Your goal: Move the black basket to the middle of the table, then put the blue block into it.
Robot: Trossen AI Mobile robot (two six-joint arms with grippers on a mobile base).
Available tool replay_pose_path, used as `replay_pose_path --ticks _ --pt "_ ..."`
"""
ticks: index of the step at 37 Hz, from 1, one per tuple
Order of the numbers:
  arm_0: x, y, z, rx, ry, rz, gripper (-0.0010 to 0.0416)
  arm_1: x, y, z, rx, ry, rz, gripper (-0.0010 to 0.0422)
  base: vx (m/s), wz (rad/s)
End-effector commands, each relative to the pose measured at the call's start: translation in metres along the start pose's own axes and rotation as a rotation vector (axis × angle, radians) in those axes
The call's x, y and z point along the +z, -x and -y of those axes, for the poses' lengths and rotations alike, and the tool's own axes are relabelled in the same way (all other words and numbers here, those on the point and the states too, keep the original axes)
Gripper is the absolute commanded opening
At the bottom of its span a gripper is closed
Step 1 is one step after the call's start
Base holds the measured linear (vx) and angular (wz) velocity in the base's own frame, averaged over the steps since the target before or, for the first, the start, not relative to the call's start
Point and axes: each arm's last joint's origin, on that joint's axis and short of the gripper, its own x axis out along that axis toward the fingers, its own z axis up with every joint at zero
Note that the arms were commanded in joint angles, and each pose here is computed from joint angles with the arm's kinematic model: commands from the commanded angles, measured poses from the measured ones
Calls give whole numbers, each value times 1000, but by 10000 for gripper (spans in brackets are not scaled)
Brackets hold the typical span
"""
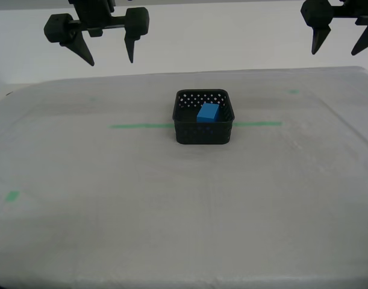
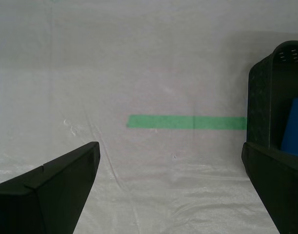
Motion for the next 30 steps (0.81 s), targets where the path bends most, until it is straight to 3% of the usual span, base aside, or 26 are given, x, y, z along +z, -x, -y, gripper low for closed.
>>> replay_pose_path --ticks 1,30 --pt "0 0 0 1 0 1 399 0 0 0 1 -2 2 400 0 0" --pt "0 0 0 1 0 1 399 0 0 0 1 -2 2 400 0 0"
